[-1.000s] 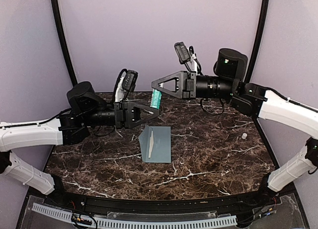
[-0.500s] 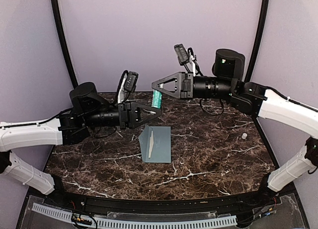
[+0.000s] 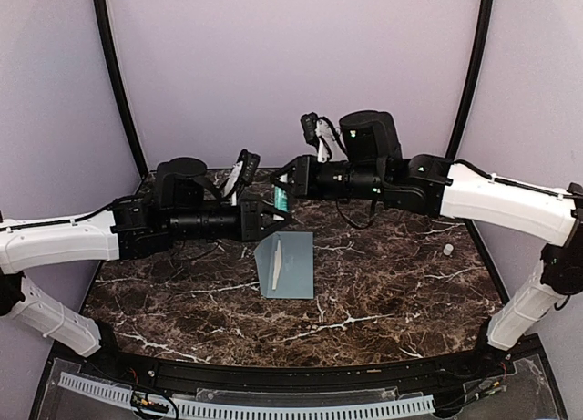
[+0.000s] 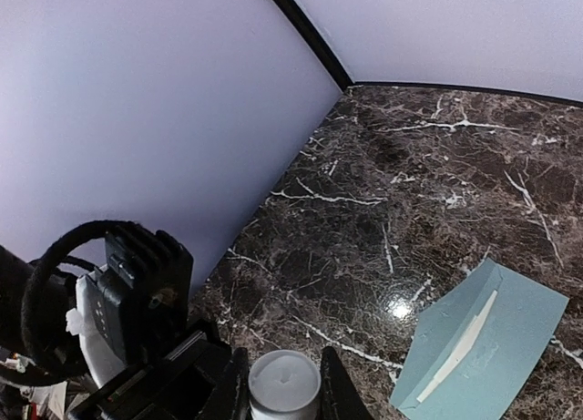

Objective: Place the letter into the envelope and seal it
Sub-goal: Unscrew the solid glue.

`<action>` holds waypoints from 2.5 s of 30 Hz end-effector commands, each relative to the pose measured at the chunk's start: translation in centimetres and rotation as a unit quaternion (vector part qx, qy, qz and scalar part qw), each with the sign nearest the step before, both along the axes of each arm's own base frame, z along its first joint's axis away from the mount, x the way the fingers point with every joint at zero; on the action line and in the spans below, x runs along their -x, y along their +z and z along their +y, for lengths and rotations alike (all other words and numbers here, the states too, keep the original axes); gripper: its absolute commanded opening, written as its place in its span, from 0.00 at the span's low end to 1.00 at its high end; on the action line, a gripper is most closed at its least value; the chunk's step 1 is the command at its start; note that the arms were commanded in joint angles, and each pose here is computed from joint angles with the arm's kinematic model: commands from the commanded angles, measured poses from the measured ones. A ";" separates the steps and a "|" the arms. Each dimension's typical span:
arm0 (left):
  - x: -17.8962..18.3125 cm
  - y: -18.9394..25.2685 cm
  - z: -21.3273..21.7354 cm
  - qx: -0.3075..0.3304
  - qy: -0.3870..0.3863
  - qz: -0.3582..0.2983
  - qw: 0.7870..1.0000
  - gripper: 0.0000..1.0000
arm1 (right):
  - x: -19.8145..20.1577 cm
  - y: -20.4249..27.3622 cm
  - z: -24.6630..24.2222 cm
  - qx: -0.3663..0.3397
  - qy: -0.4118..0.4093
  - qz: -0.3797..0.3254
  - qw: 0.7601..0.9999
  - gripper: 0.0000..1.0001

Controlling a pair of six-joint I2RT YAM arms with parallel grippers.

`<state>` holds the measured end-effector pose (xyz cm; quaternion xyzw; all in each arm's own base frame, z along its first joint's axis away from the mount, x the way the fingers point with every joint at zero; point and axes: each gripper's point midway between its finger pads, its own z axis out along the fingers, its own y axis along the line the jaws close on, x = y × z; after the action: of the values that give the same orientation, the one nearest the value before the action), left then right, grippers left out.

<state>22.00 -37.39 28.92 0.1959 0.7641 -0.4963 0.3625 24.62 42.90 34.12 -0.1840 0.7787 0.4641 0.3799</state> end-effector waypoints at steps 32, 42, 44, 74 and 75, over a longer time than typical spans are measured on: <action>8.5 8.8 2.0 0.180 -0.269 -0.093 0.942 0.00 | 9.1 9.2 -4.8 -0.220 0.261 -0.102 0.934 0.77; 9.3 9.5 1.9 0.189 -0.298 -0.096 0.931 0.00 | 11.3 9.3 -1.4 -0.207 0.331 -0.108 0.914 0.57; 9.4 9.8 1.8 0.195 -0.301 -0.099 0.928 0.00 | 11.8 9.4 -1.1 -0.210 0.340 -0.109 0.910 0.49; 5.4 7.8 1.6 0.128 -0.169 -0.105 0.972 0.00 | 10.4 7.7 0.2 -0.183 0.265 -0.103 0.941 0.04; 4.6 7.1 1.7 0.115 -0.146 -0.098 0.978 0.00 | 10.0 7.4 0.2 -0.175 0.253 -0.102 0.946 0.03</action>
<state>14.03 -36.06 36.89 0.3575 0.5681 -0.6668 0.3237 14.50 43.40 40.90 -0.3620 0.5562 0.6741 0.3242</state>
